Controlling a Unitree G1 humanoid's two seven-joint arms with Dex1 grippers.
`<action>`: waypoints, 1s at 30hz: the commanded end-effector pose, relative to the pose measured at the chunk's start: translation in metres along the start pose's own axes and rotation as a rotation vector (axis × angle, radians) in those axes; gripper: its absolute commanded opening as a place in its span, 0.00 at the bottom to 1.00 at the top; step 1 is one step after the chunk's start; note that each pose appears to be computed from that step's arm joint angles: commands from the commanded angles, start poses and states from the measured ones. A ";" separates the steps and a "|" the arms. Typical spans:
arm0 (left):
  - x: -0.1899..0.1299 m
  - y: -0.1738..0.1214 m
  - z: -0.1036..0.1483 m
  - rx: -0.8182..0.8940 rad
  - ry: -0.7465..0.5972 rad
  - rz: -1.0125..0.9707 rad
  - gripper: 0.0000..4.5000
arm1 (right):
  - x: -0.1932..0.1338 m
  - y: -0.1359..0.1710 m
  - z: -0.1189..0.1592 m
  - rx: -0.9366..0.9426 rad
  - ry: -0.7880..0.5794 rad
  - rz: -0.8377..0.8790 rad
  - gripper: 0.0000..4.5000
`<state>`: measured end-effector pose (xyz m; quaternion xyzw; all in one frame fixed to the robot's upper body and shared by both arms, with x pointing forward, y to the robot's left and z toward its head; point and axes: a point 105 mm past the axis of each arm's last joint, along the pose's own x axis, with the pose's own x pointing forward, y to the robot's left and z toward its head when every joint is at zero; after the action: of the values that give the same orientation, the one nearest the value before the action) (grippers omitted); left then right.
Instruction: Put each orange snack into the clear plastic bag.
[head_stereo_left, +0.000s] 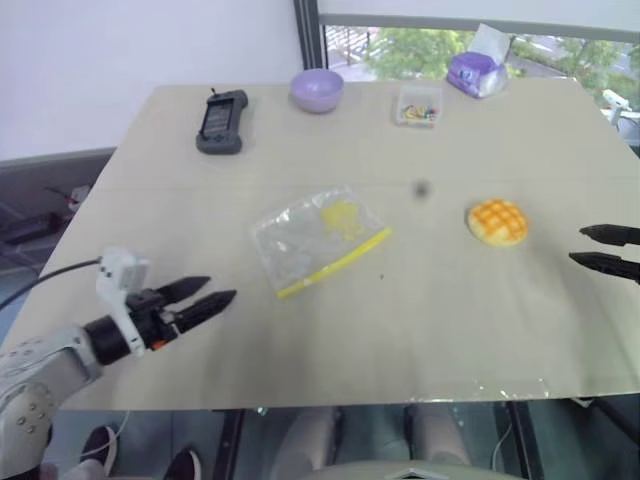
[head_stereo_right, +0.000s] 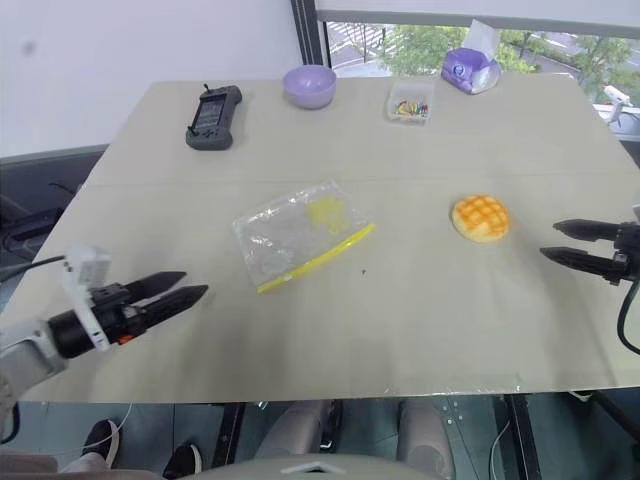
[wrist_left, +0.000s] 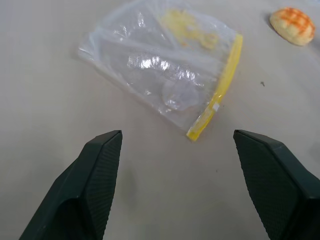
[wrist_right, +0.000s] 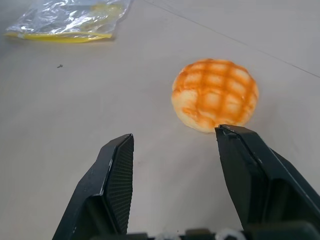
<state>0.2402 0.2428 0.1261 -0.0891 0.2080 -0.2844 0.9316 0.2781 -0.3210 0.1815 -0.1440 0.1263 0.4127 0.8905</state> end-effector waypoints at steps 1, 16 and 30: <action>0.019 -0.002 -0.013 -0.087 0.068 0.016 0.84 | -0.006 0.000 0.014 -0.045 -0.033 -0.013 0.62; 0.088 0.003 -0.036 -0.580 0.040 0.112 0.84 | -0.007 0.014 0.023 -0.055 -0.056 -0.019 0.62; 0.109 0.000 -0.038 -0.771 0.109 0.115 0.84 | 0.003 0.063 0.049 -0.023 -0.095 0.190 0.62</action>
<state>0.3192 0.1867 0.0914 -0.3998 0.2722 -0.1561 0.8612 0.2412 -0.2642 0.2014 -0.1055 0.1103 0.4959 0.8548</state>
